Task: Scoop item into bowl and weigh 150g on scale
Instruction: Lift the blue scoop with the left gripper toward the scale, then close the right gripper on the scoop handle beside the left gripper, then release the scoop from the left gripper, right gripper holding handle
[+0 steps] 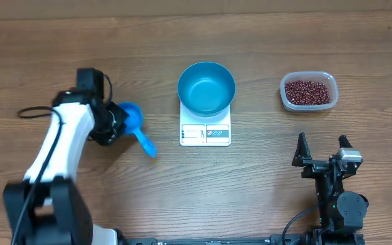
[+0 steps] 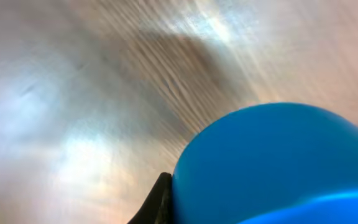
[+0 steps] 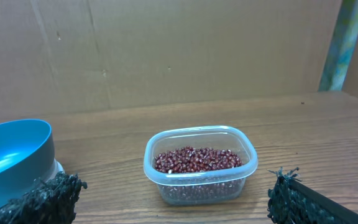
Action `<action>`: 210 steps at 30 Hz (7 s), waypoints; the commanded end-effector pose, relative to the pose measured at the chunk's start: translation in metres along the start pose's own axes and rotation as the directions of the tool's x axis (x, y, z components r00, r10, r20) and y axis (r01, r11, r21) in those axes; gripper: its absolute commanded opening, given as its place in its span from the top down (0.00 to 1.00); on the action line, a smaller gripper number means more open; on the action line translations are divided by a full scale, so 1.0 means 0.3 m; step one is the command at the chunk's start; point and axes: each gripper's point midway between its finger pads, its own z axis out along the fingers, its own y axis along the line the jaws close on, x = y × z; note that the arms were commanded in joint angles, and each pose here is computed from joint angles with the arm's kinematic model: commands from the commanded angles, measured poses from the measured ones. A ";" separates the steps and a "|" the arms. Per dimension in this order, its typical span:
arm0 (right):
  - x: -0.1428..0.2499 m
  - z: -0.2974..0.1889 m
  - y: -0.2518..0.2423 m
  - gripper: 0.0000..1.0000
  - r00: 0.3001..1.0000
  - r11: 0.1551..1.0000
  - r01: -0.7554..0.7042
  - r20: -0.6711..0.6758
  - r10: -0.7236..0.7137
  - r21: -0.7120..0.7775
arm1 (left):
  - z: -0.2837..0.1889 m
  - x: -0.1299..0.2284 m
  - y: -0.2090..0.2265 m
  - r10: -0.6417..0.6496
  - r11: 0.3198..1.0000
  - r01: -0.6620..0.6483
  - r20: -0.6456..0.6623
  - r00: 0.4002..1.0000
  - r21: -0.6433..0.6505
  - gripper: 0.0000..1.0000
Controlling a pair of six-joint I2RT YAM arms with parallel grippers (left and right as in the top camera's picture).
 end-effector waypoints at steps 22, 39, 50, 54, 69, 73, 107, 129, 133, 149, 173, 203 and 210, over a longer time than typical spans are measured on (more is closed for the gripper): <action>-0.264 -0.137 0.329 0.01 0.464 0.285 -0.861 -0.421 0.779 -0.421 | -0.495 0.280 -0.252 -0.041 0.861 0.054 -0.036 0.998 0.506 0.96; -0.371 -0.031 0.520 0.12 0.626 0.461 -0.769 -0.667 0.404 -0.443 | -0.462 0.605 -0.615 -0.170 0.728 0.278 -0.227 0.959 0.627 0.96; -0.376 -0.013 0.619 0.20 0.797 0.572 -0.593 -0.515 0.315 -0.567 | -0.357 0.753 -0.715 -0.078 0.761 0.339 -0.440 0.895 0.553 0.96; -0.360 0.011 0.609 0.20 0.836 0.645 -0.532 -0.460 0.298 -0.549 | -0.377 0.761 -0.701 -0.014 0.773 0.301 -0.459 0.888 0.559 0.96; -0.323 -0.007 0.644 0.34 0.838 0.616 -0.518 -0.496 0.228 -0.593 | -0.367 0.750 -0.618 0.044 0.831 0.247 -0.501 0.864 0.499 0.96; -0.319 -0.010 0.650 0.39 0.831 0.605 -0.528 -0.508 0.225 -0.596 | -0.355 0.777 -0.606 0.046 0.843 0.229 -0.490 0.870 0.486 0.96; -0.296 -0.043 0.670 0.66 0.811 0.570 -0.549 -0.553 0.188 -0.611 | -0.333 0.806 -0.543 0.172 0.872 0.088 -0.469 0.866 0.482 0.96; -0.292 -0.063 0.682 0.90 0.803 0.544 -0.560 -0.571 0.171 -0.625 | -0.317 0.790 -0.533 0.139 0.882 0.097 -0.452 0.881 0.462 0.96; -0.293 -0.082 0.694 0.92 0.793 0.514 -0.575 -0.588 0.158 -0.637 | -0.313 0.780 -0.535 0.131 0.881 0.098 -0.438 0.889 0.462 0.95; -0.296 -0.085 0.697 0.96 0.552 0.425 -0.810 -0.770 0.319 -0.405 | -0.315 0.775 -0.544 0.100 0.880 0.131 -0.447 0.889 0.457 0.96; -0.296 -0.075 0.690 0.82 0.529 0.424 -0.825 -0.774 0.347 -0.373 | -0.302 0.754 -0.541 0.069 0.883 0.139 -0.418 0.906 0.448 0.95; -0.262 -0.035 0.684 0.96 0.514 0.455 -0.826 -0.774 0.369 -0.332 | -0.304 0.792 -0.531 0.093 0.890 0.122 -0.437 0.895 0.439 0.96; -0.262 -0.035 0.684 0.96 0.514 0.455 -0.826 -0.774 0.369 -0.332 | -0.303 0.793 -0.529 0.093 0.891 0.121 -0.437 0.894 0.437 0.96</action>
